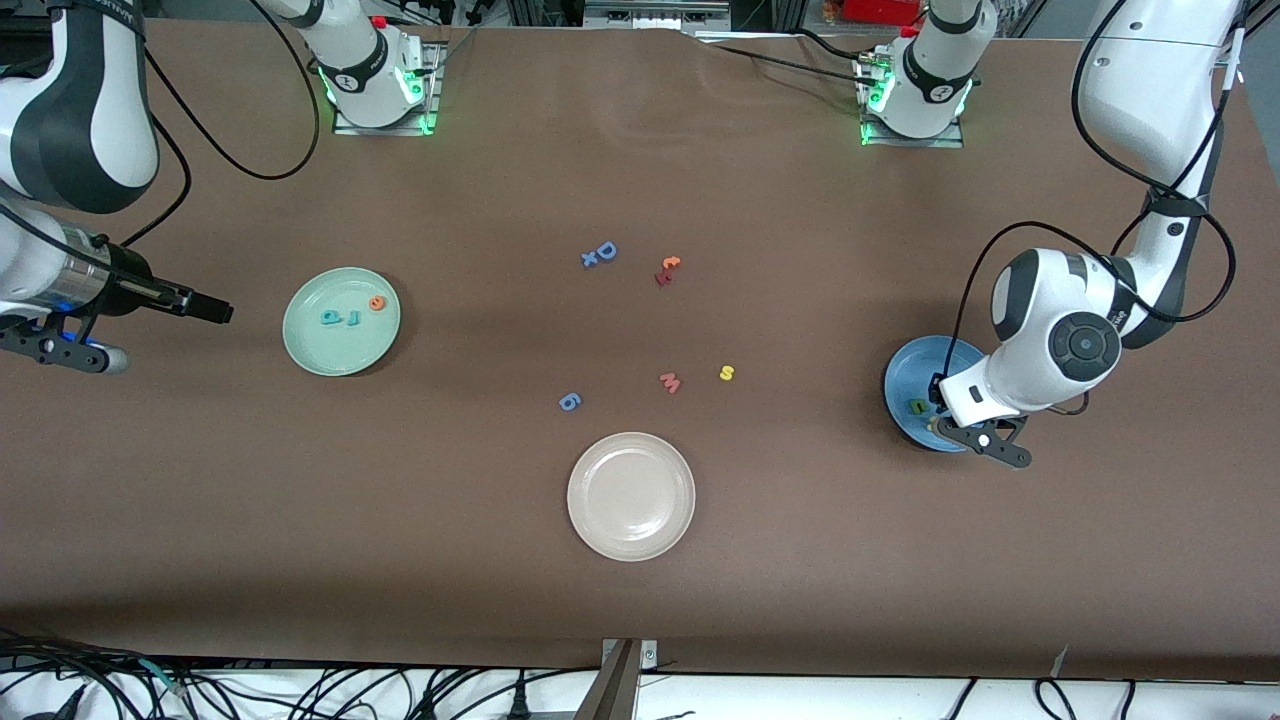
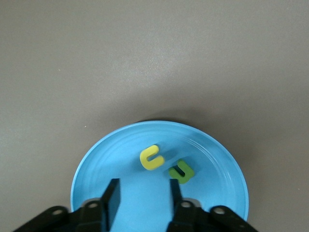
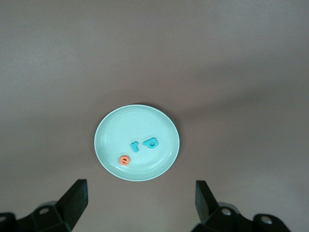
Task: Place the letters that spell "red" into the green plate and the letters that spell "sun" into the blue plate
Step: 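Move the left gripper back toward the yellow s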
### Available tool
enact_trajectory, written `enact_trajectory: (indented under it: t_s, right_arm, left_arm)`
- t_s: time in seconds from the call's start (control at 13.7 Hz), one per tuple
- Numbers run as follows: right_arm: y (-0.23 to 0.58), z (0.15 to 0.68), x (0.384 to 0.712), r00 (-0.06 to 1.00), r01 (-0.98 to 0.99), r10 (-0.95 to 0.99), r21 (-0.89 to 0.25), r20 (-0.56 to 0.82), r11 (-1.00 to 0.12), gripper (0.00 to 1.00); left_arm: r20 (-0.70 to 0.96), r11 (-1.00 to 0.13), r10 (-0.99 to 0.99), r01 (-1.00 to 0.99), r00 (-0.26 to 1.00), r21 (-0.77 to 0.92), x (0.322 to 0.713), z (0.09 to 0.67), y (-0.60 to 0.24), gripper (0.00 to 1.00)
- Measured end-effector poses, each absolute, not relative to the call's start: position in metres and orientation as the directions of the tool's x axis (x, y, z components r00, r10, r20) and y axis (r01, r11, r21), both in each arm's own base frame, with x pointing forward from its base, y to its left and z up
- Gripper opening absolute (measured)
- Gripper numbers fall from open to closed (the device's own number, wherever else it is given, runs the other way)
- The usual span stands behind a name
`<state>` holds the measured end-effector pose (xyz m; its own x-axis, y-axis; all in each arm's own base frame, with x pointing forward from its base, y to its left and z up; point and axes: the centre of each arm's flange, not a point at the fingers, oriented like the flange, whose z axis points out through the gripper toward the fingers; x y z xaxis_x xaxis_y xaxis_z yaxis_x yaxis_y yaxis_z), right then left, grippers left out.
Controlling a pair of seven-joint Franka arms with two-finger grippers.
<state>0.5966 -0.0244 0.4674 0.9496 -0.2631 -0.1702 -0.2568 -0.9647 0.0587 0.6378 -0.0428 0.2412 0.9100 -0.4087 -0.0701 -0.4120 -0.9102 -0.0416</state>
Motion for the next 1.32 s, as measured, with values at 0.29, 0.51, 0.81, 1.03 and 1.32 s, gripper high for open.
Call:
enact_trajectory:
  t_s: [0.29,0.51,0.81,1.03,1.32]
  right_arm:
    - [-0.024,0.467,0.597,0.950,-0.257,-0.263,0.059,-0.170,-0.965,0.99]
    - [-0.024,0.466,0.597,0.949,-0.257,-0.263,0.060,-0.173,-0.965,0.99]
    - [-0.025,0.465,0.597,0.949,-0.257,-0.264,0.063,-0.175,-0.964,0.99]
    - [-0.025,0.465,0.597,0.949,-0.257,-0.264,0.063,-0.175,-0.964,0.99]
    - [-0.026,0.466,0.597,0.948,-0.259,-0.266,0.062,-0.173,-0.964,0.99]
  left_arm:
    - [-0.066,-0.914,-0.401,-0.404,0.913,-0.041,0.639,0.242,-0.045,0.95]
    - [-0.059,-0.938,-0.342,-0.344,0.938,-0.038,0.636,0.242,-0.077,1.00]
    - [-0.052,-0.967,-0.248,-0.250,0.968,-0.046,0.620,0.241,-0.159,1.00]
    - [-0.047,-0.981,-0.187,-0.189,0.981,-0.051,0.604,0.240,-0.210,1.00]
    - [-0.049,-0.987,-0.152,-0.155,0.987,-0.053,0.591,0.226,-0.263,1.00]
